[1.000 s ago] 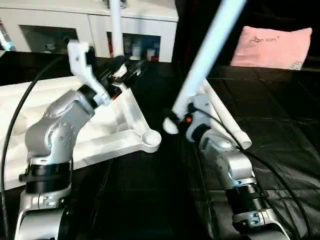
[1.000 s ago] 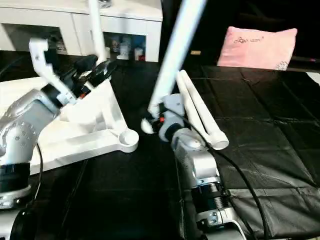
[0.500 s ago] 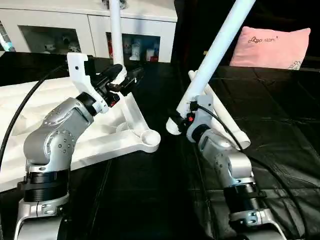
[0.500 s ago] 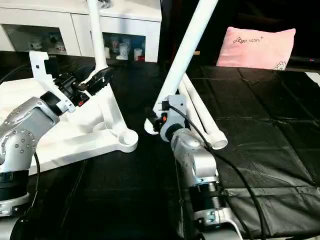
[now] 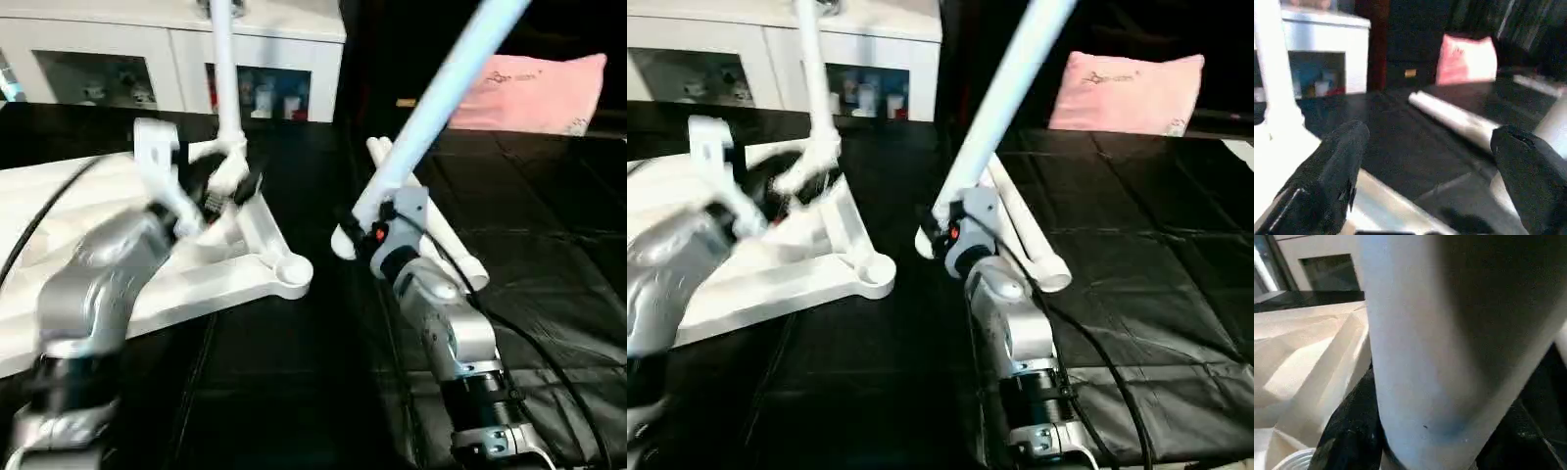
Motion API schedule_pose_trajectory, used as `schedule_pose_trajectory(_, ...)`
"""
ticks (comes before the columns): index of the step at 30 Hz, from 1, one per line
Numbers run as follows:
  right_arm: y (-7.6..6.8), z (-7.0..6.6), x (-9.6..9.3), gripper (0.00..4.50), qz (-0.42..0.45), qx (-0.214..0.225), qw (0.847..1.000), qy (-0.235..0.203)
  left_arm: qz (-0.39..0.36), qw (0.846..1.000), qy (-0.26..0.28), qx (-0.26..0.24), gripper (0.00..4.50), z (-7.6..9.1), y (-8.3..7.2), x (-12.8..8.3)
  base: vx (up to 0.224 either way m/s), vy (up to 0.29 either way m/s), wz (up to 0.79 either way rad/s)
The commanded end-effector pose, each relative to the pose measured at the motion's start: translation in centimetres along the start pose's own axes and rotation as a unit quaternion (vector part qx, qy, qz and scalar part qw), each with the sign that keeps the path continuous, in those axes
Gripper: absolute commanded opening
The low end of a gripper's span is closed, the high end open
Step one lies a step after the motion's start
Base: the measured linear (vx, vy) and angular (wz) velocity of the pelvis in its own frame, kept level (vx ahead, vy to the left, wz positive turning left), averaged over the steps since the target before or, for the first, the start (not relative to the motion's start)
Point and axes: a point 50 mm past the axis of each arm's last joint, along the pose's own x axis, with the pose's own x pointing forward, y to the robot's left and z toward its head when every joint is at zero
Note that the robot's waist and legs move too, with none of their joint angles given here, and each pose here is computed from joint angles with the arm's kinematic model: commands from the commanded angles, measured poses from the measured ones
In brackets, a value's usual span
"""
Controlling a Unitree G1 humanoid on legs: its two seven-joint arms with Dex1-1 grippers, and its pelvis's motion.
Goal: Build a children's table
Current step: Pick table leg, then insert table leg to table base
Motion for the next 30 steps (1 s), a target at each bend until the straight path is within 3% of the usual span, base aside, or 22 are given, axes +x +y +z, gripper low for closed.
schedule_pose_trajectory(1,0.0,0.6,0.1,1.93,0.012,0.006,1.0,-0.011,-0.028,0.998,0.031,0.044,4.5,-0.7,-0.4,-0.6,0.0,0.0,0.0)
schedule_pose_trajectory(7,-0.8,0.7,-0.3,1.93,0.02,-0.04,0.999,-0.015,-0.082,0.989,0.091,0.081,4.5,-2.2,-0.7,-1.9,0.0,0.0,0.0)
schedule_pose_trajectory(8,-1.4,0.8,-0.6,1.93,0.019,-0.038,0.999,-0.017,-0.116,0.978,0.132,0.108,4.5,-3.2,-1.0,-2.4,0.0,0.0,0.0)
schedule_pose_trajectory(9,-1.4,0.8,-0.6,1.93,0.019,-0.038,0.999,-0.017,-0.116,0.978,0.132,0.108,4.5,-3.2,-1.0,-2.4,0.0,0.0,0.0)
schedule_pose_trajectory(10,-1.7,1.1,-0.9,1.93,0.025,-0.025,0.999,-0.03,-0.147,0.968,0.164,0.122,4.5,-3.9,-1.3,-2.8,0.0,0.0,0.0)
schedule_pose_trajectory(15,-2.2,1.3,-1.4,1.93,0.033,-0.031,0.998,-0.038,-0.168,0.954,0.221,0.114,4.5,-5.1,-1.4,-3.3,0.0,0.0,0.0)
schedule_pose_trajectory(19,-2.6,1.6,-1.6,1.93,0.027,-0.051,0.996,-0.066,-0.156,0.956,0.228,0.1,4.5,-5.5,-0.9,-2.7,0.0,0.0,0.0)
schedule_pose_trajectory(23,-2.2,1.1,-1.8,1.93,0.047,-0.032,0.998,-0.04,-0.144,0.956,0.238,0.094,4.22,-5.9,-0.2,-2.3,0.0,0.0,0.0)
schedule_pose_trajectory(30,-1.8,0.7,-2.1,1.93,0.075,-0.034,0.996,-0.036,-0.16,0.955,0.241,0.067,3.71,-6.3,-0.2,-2.4,0.0,0.0,0.0)
